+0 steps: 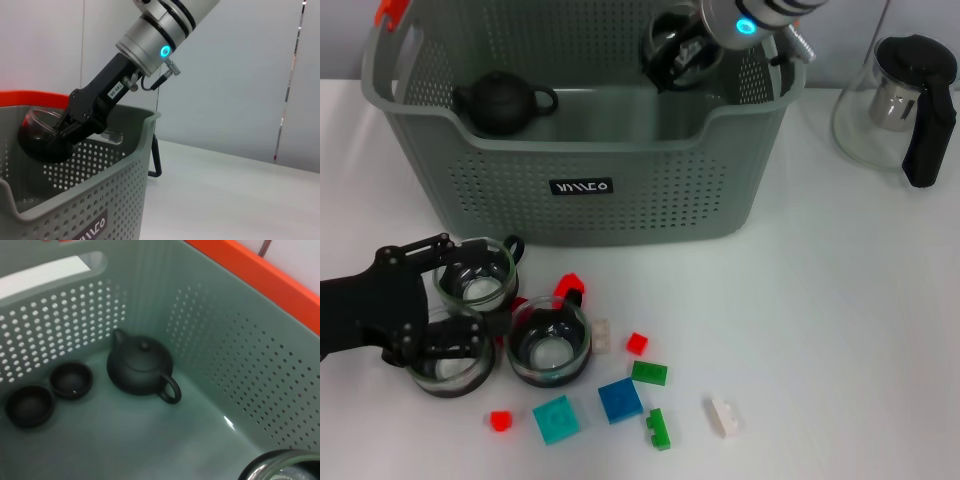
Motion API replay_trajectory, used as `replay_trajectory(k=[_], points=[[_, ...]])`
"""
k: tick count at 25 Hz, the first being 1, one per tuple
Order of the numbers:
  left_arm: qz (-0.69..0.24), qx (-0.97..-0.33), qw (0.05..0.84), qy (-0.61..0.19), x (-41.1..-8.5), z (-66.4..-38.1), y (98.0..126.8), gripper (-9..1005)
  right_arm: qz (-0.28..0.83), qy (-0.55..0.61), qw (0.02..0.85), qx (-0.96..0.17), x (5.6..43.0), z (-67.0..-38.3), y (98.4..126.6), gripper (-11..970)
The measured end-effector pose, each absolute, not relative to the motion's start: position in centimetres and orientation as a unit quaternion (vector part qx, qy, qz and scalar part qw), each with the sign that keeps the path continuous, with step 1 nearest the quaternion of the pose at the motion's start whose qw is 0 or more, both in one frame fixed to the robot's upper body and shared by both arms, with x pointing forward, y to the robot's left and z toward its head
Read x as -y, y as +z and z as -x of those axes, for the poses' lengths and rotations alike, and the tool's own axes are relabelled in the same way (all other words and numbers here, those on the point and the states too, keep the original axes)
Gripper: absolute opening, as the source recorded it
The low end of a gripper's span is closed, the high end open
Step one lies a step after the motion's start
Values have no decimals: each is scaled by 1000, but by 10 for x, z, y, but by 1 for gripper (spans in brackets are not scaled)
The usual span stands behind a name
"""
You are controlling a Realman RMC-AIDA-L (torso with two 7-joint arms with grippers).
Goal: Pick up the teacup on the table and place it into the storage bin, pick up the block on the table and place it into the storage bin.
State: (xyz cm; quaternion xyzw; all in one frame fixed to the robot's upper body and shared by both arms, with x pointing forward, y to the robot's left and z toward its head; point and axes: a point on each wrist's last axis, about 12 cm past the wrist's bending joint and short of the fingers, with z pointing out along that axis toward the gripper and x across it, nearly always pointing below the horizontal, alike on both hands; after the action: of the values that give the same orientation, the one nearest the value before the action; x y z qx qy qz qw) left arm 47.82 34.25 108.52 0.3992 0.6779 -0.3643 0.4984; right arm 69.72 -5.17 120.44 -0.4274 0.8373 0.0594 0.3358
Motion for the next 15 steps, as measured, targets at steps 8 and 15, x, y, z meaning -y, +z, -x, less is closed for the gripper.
replay_trajectory(k=[8,15], points=[[-399,-677,500,-364,-342,-478,1085,901,424,51,333,-841,55,-697,1192,50],[-401,-676,501,-363,-342,-480,1086,901,428,47,325,-842,56,-694,1186,50]])
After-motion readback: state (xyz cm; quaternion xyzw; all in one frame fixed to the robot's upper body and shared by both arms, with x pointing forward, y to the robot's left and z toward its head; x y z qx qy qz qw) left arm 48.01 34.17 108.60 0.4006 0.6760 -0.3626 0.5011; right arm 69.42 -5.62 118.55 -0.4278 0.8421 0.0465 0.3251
